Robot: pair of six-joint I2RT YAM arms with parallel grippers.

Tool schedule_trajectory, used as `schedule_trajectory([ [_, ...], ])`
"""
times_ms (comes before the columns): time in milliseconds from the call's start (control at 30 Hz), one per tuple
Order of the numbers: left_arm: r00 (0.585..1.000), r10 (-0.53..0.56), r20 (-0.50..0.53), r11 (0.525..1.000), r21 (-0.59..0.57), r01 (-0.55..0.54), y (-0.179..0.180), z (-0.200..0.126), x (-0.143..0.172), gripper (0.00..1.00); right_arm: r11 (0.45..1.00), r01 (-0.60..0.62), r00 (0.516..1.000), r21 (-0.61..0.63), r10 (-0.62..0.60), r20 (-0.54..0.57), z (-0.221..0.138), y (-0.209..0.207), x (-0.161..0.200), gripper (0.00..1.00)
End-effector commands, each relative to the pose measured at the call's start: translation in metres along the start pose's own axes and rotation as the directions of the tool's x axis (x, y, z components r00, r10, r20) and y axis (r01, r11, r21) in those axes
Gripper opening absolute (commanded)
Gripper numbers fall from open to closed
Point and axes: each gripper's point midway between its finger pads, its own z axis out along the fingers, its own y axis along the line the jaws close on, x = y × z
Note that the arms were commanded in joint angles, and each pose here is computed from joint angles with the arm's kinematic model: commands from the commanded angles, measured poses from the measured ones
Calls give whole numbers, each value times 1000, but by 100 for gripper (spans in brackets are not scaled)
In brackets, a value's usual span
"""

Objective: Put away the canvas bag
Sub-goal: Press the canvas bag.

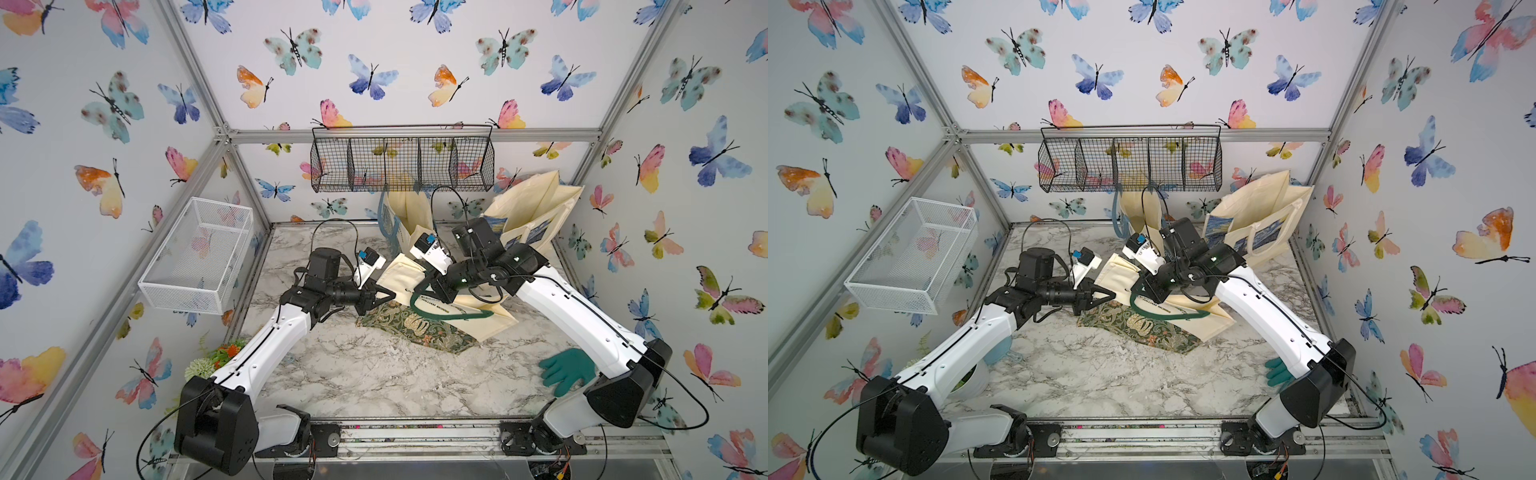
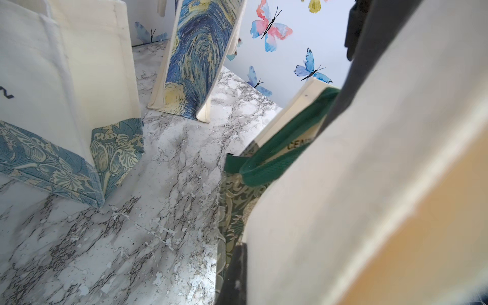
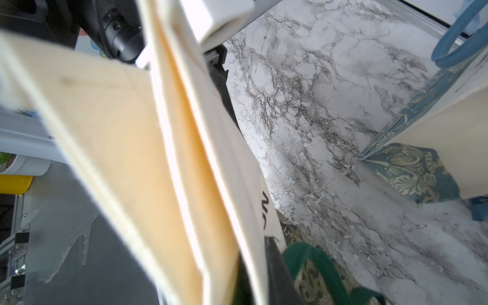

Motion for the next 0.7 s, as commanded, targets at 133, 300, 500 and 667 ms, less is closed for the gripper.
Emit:
schedule_trajectory([
  [133, 987, 92, 135, 988, 113, -108, -31, -15, -43, 56, 999, -52, 993, -16, 50, -108, 1, 3, 30, 2],
  [300, 979, 111, 173, 976, 169, -140, -46, -22, -56, 59, 997, -78, 985, -19, 75, -154, 16, -3, 46, 2],
  [500, 979, 104, 175, 966, 218, -141, -51, -21, -60, 60, 993, -80, 987, -86, 67, -145, 20, 7, 39, 2],
  [667, 982, 93, 165, 965, 228, -130, -46, -16, -58, 60, 982, -67, 986, -177, 39, -160, 27, 27, 39, 2],
])
